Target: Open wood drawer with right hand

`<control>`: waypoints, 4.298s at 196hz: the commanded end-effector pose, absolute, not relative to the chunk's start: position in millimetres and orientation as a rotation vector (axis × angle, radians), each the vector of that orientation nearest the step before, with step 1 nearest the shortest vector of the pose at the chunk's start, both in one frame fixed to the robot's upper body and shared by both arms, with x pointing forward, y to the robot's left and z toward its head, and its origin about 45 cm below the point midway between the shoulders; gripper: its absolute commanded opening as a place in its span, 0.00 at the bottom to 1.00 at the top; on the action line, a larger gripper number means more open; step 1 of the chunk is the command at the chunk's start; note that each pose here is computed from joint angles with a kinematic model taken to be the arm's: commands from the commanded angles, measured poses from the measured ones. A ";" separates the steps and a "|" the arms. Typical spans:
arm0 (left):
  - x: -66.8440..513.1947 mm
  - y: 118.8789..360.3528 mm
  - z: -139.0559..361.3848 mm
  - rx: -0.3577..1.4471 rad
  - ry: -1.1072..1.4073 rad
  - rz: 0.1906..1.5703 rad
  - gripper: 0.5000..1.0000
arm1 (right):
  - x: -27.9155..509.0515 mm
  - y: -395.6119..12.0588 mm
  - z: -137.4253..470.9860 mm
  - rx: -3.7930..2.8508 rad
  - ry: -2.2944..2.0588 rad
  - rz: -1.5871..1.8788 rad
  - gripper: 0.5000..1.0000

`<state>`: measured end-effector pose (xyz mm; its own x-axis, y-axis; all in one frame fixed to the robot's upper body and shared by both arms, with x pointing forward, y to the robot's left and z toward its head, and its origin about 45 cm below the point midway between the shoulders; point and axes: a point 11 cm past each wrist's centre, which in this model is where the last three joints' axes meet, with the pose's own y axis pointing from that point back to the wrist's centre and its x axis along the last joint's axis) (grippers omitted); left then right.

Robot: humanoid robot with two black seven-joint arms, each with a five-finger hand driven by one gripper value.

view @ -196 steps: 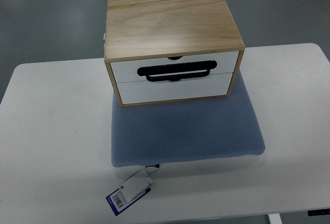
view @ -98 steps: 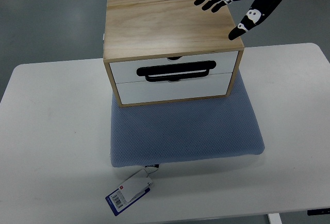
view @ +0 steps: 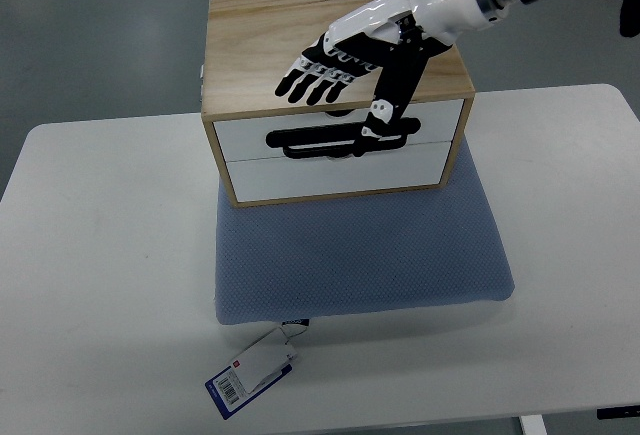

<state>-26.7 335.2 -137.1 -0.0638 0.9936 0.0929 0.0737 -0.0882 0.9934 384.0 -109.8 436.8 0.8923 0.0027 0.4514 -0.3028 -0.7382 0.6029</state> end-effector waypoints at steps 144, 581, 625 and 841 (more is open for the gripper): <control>-26.6 335.1 -137.1 1.297 1.266 1.291 1.00 | 403.9 -106.3 360.3 2.157 -0.471 0.394 0.86; -26.6 335.1 -137.1 1.296 1.267 1.292 1.00 | 372.8 -127.0 380.4 2.094 -0.100 0.363 0.86; -26.6 335.1 -137.1 1.296 1.267 1.292 1.00 | 375.1 -128.9 401.0 2.105 -0.136 0.406 0.86; -26.6 335.1 -137.1 1.296 1.267 1.292 1.00 | 433.8 -402.3 496.1 2.464 -1.802 0.169 0.86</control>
<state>-26.6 335.1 -137.1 -0.0637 0.9936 0.0928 0.0735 -0.0881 0.9934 429.9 -380.9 503.1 0.3881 -0.9023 0.1876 -0.9212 -0.3861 0.0490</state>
